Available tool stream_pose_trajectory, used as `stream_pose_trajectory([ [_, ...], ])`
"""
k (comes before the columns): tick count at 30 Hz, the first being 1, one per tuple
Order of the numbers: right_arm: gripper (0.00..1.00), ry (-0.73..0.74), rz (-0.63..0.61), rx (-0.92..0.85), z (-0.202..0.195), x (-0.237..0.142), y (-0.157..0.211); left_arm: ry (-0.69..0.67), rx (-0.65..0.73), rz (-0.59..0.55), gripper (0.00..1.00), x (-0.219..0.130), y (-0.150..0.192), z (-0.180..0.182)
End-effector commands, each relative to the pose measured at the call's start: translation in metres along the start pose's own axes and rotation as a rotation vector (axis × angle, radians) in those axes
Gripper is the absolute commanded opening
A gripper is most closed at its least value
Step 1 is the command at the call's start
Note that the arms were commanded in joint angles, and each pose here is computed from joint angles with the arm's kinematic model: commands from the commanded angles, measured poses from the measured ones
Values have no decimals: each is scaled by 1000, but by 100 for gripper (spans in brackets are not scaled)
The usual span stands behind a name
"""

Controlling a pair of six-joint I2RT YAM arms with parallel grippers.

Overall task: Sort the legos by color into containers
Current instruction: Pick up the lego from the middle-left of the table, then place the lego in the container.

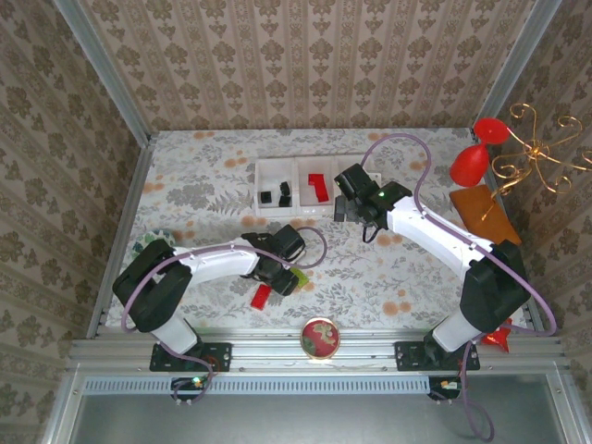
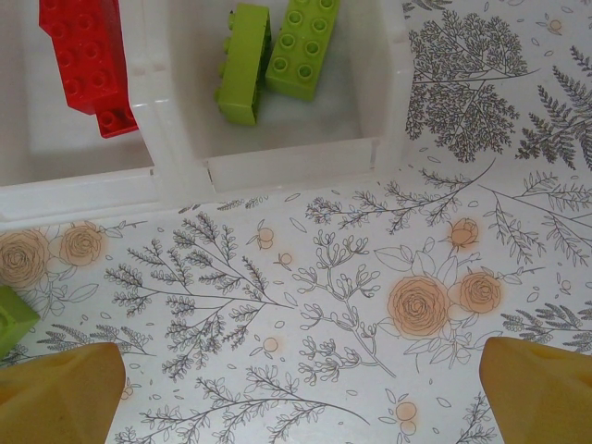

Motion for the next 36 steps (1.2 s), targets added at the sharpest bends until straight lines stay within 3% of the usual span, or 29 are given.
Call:
stream_pose_trajectory([
  [1, 100, 21, -15, 27, -5, 1, -3, 20, 12, -12, 51, 4, -10, -5],
  [20, 100, 20, -7, 25, -3, 5, -2, -27, -22, -34, 27, -5, -13, 2],
  [29, 100, 16, -20, 32, -6, 0, -3, -81, -128, -155, 22, -43, -25, 27],
  [36, 100, 1, -27, 45, -5, -2, -3, -98, -282, -319, 20, -78, -50, 64],
])
Point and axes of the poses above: each hand's point on the last joint's axis, 136 mm out from that joint toward the fingers, its own x axis out along the fingers, its own z axis along the line the jaws close on, y = z × x, the point moved 3 cm from there along -x, back along the fingers
